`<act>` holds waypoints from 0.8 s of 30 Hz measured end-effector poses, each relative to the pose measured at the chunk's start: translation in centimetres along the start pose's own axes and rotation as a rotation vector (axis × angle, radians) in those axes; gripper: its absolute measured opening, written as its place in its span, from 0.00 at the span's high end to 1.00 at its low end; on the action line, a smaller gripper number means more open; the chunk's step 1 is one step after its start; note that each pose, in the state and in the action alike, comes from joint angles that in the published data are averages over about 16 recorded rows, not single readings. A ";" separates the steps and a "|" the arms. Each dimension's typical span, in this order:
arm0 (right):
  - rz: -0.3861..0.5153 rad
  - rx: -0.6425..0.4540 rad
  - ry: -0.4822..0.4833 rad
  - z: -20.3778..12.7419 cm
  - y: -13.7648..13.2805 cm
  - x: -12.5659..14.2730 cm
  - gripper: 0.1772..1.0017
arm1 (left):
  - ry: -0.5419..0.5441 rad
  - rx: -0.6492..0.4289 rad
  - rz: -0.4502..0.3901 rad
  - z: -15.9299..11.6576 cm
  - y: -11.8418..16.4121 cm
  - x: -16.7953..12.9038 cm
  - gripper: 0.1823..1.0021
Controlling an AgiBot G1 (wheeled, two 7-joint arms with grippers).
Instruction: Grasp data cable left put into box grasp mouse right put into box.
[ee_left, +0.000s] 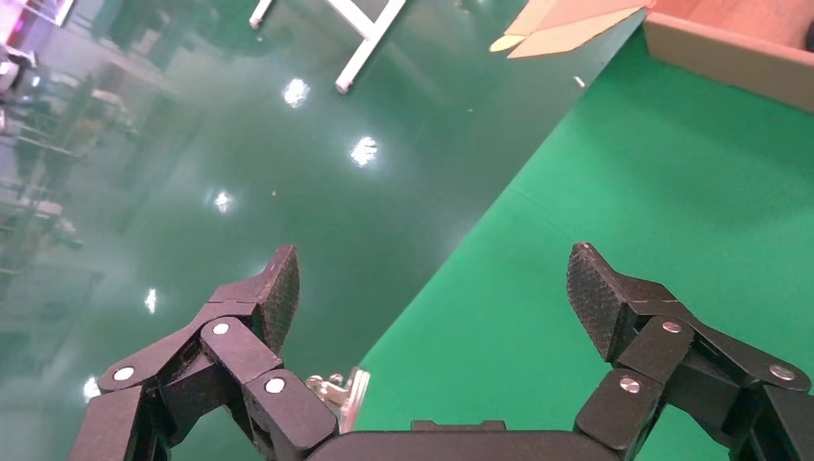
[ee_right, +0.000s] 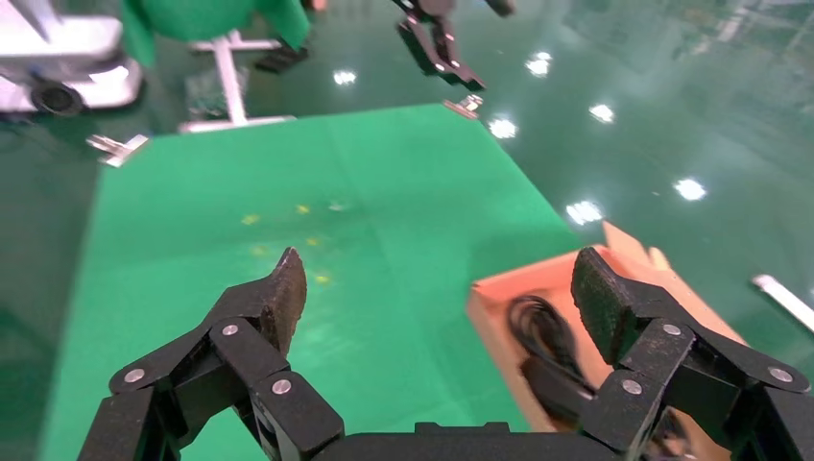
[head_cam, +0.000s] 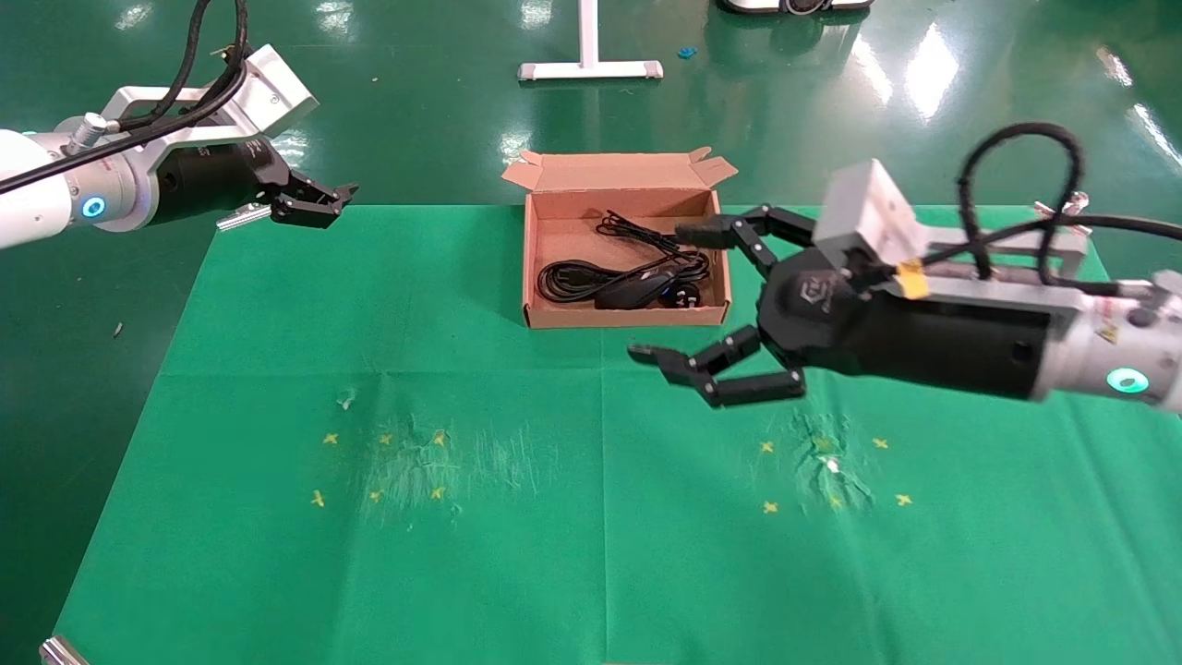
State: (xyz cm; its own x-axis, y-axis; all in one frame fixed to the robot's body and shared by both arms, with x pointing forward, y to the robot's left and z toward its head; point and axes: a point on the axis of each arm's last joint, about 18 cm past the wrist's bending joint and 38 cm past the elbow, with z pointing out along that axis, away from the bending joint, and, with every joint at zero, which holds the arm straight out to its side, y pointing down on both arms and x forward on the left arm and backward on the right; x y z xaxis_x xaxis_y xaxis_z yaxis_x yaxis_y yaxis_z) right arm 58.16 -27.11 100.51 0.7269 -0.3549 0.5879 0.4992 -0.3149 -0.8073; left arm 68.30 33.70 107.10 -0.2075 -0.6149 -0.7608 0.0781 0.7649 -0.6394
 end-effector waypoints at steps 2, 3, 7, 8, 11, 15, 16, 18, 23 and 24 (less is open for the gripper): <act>0.013 0.016 -0.015 -0.6 -0.2 -0.6 0.04 | 0.026 0.002 -0.017 -0.1 0.3 0.6 0.00; 0.019 0.024 -0.023 -0.9 -0.2 -0.9 0.04 | 0.042 0.003 -0.027 -0.1 0.5 0.9 0.00; 0.042 0.055 -0.055 -2.2 -0.6 -2.0 0.01 | 0.114 0.013 -0.071 -0.5 1.2 2.4 0.00; 0.048 0.062 -0.064 -2.5 -0.8 -2.3 0.01 | 0.134 0.017 -0.083 -0.6 1.4 2.8 0.00; 0.063 0.085 -0.089 -3.4 -1.1 -3.2 0.00 | 0.193 0.033 -0.115 -1.0 1.8 4.0 0.00; 0.082 0.114 -0.124 -4.6 -1.7 -4.4 0.00 | 0.271 0.060 -0.155 -1.7 2.2 5.6 0.00; 0.087 0.121 -0.133 -5.0 -1.8 -4.7 0.00 | 0.290 0.067 -0.164 -1.9 2.3 5.9 0.00; 0.095 0.135 -0.151 -5.6 -2.1 -5.3 0.00 | 0.328 0.085 -0.181 -2.3 2.4 6.6 0.00; 0.110 0.162 -0.188 -6.8 -2.7 -6.5 0.00 | 0.420 0.138 -0.220 -3.6 2.6 8.3 0.00; 0.113 0.166 -0.193 -6.9 -2.8 -6.7 0.00 | 0.438 0.150 -0.226 -3.8 2.5 8.6 0.00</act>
State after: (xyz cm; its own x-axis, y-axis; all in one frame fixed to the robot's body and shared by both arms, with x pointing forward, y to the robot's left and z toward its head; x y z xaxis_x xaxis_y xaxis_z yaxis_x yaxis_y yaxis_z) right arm 48.63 -29.95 99.26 0.8507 -0.1998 0.4861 0.4689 -0.1291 -0.8738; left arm 62.98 31.12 99.39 -0.6219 -0.5992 -0.5042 0.1159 0.5664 -0.8160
